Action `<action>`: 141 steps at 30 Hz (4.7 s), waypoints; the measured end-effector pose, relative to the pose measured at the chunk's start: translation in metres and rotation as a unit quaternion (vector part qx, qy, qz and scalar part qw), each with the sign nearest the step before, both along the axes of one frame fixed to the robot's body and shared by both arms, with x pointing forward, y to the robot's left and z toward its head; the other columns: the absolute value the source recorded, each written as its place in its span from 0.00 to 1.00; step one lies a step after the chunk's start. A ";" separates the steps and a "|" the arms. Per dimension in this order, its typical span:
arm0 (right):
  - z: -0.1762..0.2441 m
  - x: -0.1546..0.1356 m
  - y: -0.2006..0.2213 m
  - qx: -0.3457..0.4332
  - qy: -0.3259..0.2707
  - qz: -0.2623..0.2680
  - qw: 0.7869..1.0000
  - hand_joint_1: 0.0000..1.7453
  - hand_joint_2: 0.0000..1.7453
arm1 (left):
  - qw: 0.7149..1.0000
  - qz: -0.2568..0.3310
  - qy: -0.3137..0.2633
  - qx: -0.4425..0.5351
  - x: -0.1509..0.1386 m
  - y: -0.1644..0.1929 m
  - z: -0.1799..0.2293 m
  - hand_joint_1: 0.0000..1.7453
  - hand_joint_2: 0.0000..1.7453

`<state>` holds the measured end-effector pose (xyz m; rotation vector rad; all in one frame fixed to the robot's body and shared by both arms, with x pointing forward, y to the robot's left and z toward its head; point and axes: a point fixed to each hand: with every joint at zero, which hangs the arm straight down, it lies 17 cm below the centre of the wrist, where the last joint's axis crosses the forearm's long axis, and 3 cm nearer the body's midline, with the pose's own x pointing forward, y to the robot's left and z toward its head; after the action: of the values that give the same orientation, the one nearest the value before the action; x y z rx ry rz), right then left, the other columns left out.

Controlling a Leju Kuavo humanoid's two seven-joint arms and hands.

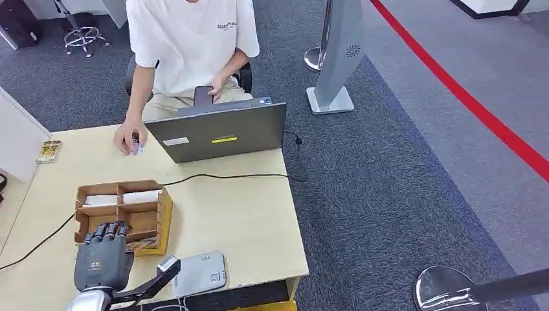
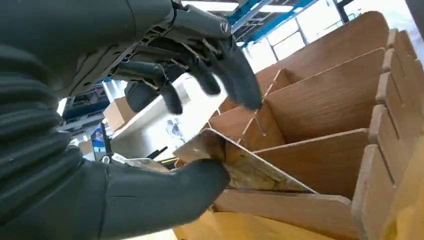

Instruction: Pass the card to the sensor for recognition and then transmit it.

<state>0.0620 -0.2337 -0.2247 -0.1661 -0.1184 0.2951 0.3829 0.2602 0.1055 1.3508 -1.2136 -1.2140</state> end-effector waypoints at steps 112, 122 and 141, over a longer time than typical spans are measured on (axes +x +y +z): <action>-0.022 -0.017 -0.019 -0.007 0.030 0.041 0.999 0.00 1.00 | 0.948 0.108 -0.267 0.136 0.101 0.106 0.320 0.00 1.00; -0.024 -0.024 -0.023 -0.012 0.035 0.055 0.998 0.00 1.00 | 0.952 0.159 -0.232 0.119 0.087 0.165 0.285 0.00 1.00; -0.029 -0.043 -0.043 -0.022 0.063 0.047 0.997 0.00 1.00 | 0.752 0.650 -0.094 -0.060 -0.265 0.510 0.055 0.00 1.00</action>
<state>0.0186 -0.2770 -0.2535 -0.1849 0.0043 0.4011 0.1178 0.7699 0.1600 1.7060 -0.1971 0.0221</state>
